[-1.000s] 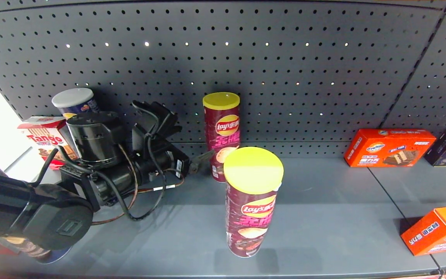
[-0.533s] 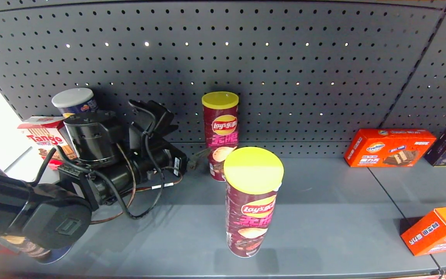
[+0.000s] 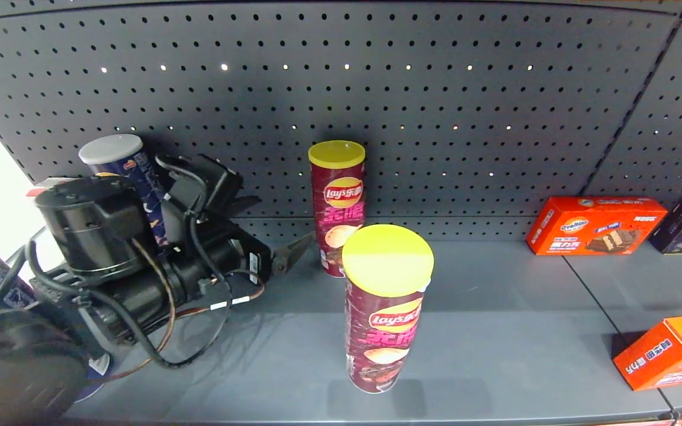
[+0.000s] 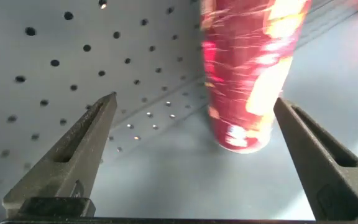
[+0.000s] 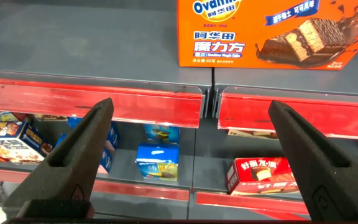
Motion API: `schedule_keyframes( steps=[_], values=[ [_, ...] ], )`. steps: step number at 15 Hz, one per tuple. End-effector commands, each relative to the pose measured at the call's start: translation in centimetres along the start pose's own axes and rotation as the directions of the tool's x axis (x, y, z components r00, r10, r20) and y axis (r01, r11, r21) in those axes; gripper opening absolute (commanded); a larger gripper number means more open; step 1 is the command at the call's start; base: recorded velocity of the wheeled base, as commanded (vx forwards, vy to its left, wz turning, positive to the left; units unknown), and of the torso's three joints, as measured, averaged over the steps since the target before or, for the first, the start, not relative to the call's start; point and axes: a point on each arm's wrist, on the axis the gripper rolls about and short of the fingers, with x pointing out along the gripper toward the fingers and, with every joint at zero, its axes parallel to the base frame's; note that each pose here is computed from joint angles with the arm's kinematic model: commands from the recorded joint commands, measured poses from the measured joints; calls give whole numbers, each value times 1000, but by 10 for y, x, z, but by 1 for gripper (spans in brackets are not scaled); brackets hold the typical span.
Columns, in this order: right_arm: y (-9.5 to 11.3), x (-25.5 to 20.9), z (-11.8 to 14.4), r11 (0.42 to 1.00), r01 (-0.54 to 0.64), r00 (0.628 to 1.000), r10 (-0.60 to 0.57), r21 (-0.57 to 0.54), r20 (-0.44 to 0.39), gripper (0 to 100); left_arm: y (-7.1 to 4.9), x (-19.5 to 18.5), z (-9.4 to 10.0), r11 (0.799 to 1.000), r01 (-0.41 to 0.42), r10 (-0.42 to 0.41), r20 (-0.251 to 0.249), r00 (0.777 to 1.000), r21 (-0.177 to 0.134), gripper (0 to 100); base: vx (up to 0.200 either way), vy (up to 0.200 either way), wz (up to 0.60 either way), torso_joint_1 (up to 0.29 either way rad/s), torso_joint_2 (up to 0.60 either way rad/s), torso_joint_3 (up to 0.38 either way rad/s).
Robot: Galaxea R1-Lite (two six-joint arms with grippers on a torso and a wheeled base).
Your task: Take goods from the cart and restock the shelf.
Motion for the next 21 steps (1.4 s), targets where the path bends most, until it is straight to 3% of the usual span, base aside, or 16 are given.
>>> schedule_keyframes(
  steps=[1, 3, 5, 7, 9, 12, 14, 15, 16, 18, 21],
  values=[
    [0, 0, 0, 1000, 0, 1000, 0, 0, -2, 100, -15, -48, 17, 999, 25, -23, 67, 997, -23, 100, 0, 0, 0, 0, 0, 0],
    [0, 0, 0, 1000, 0, 1000, 0, 0, -2, 100, -27, -82, 24, 997, 75, -72, 121, 990, -26, 100, 0, 0, 0, 0, 0, 0],
    [0, 0, 0, 1000, 0, 1000, 0, 0, -2, 100, -32, -115, 30, 994, 104, -98, 183, 978, -20, 100, 0, 0, 0, 0, 0, 0],
    [0, 0, 0, 1000, 0, 1000, 0, 0, -2, 100, -37, -151, 16, 991, 134, -129, 177, 976, -17, 100, 0, 0, 0, 0, 0, 0],
    [0, 0, 0, 1000, 0, 1000, 0, 0, -2, 100, -45, -200, -13, 977, 214, -208, 170, 963, -16, 100, 0, 0, 0, 0, 0, 0],
    [0, 0, 0, 1000, 0, 1000, 0, 0, -2, 100, -45, -245, -39, 969, 246, -240, 174, 955, -12, 100, 0, 0, 0, 0, 0, 0],
    [0, 0, 0, 1000, 0, 1000, 0, 0, -3, 100, -43, -266, -53, 978, 209, -204, 154, 967, -16, 100, 0, 0, 0, 0, 0, 0],
    [0, 0, 0, 1000, 0, 1000, 0, 0, -2, 100, -42, -275, -58, 998, 66, -63, 160, 985, -13, 100, 0, 0, 0, 0, 0, 0],
    [0, 0, 0, 1000, 0, 1000, 0, 0, -2, 100, -42, -274, -59, 1000, 22, -20, 148, 989, -12, 100, 0, 0, 0, 0, 0, 0],
    [0, 0, 0, 1000, 0, 1000, 0, 0, -2, 100, -45, -271, -69, 999, 40, -38, 119, 992, -10, 100, 0, 0, 0, 0, 0, 0],
    [0, 0, 0, 1000, 0, 1000, 0, 0, -2, 100, -46, -270, -73, 994, -105, 106, 66, 992, -10, 100, 0, 0, 0, 0, 0, 0]
  ],
)
